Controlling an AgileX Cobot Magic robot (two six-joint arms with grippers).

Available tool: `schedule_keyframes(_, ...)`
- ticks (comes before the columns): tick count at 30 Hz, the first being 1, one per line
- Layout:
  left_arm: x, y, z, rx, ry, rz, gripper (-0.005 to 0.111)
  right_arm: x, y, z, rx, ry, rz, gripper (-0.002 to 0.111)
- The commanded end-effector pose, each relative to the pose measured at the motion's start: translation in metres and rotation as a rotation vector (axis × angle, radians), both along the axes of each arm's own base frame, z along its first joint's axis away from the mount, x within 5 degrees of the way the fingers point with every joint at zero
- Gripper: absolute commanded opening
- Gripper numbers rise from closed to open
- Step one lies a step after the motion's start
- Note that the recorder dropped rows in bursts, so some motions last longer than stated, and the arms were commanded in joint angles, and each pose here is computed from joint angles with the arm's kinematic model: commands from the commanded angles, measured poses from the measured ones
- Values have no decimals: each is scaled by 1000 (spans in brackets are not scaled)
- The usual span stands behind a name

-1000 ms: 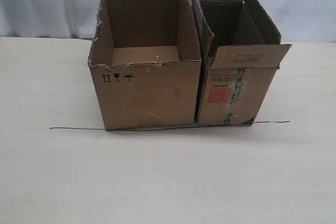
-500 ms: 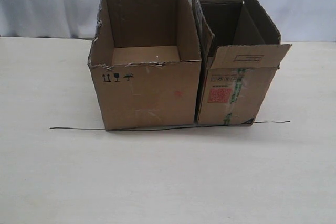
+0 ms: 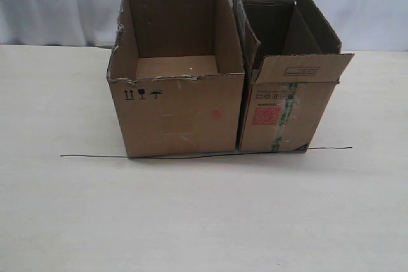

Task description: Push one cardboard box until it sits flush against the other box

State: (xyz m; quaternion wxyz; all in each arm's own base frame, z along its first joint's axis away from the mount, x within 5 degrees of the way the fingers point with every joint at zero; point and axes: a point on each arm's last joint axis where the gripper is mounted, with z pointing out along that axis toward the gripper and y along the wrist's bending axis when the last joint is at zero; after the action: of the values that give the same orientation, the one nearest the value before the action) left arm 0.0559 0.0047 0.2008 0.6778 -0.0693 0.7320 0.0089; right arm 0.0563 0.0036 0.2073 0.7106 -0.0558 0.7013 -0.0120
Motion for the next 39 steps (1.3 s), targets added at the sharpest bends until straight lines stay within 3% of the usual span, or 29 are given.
schedule_keyframes(1,0,-3,0,-21,-29,-50,0,0,0,-1,3,4,0,5)
schedule_keyframes(8,0,-10,0,74,-32,-198,0,0,0,-1,3,4,0,5)
schedule_keyframes(39,0,-9,3,95,-62,-187,0,0,0,-1,3,4,0,5)
